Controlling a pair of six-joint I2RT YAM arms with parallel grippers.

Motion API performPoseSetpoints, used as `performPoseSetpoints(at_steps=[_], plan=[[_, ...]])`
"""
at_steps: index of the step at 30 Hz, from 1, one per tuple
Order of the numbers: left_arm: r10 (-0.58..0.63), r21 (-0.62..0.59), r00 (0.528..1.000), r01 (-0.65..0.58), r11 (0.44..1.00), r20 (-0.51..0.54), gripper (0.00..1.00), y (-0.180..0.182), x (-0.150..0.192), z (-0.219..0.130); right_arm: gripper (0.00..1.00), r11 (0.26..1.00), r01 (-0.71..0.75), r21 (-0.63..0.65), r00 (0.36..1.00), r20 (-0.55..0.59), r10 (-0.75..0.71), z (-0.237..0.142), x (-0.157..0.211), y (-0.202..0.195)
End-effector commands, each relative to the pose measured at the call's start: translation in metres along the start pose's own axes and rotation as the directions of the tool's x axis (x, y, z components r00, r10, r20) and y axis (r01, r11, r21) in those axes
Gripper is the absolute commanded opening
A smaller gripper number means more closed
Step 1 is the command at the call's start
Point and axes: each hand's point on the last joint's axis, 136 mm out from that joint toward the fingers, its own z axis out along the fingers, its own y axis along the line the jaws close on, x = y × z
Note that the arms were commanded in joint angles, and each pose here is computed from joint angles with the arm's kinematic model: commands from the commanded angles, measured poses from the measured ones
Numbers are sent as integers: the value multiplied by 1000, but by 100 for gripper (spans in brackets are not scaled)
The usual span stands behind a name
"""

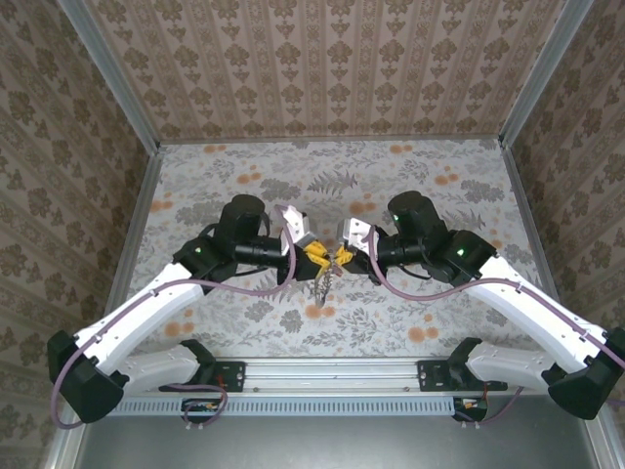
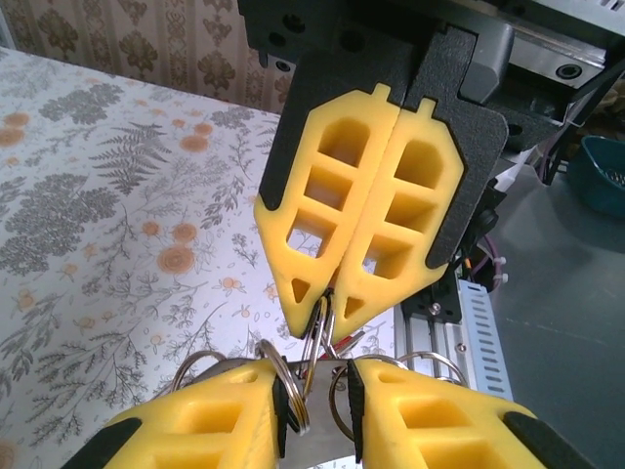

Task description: Put the keys on the keyring

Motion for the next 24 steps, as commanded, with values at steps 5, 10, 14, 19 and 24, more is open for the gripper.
performPoseSetpoints(at_steps=[5, 10, 14, 19, 24], plan=[[59, 51, 998, -59, 997, 6, 27, -13, -12, 4, 0, 996, 86, 24, 996, -34, -85, -2, -8, -1], [68, 23, 997, -68, 997, -21, 40, -13, -3, -1, 0, 995, 97, 33, 995, -12, -97, -3, -9, -1], [78, 4, 997, -78, 997, -18, 46, -13, 2, -4, 0, 995, 94, 34, 995, -12, -94, -1, -6, 0], [78, -14, 996, -78, 997, -37, 47, -11, 8, -5, 0, 996, 90, 29, 996, -18, -89, 3, -2, 0], [109, -50, 993, -112, 992, -52, 46, -7, 5, -9, 0, 995, 90, 31, 995, -38, -89, 4, 4, -1]])
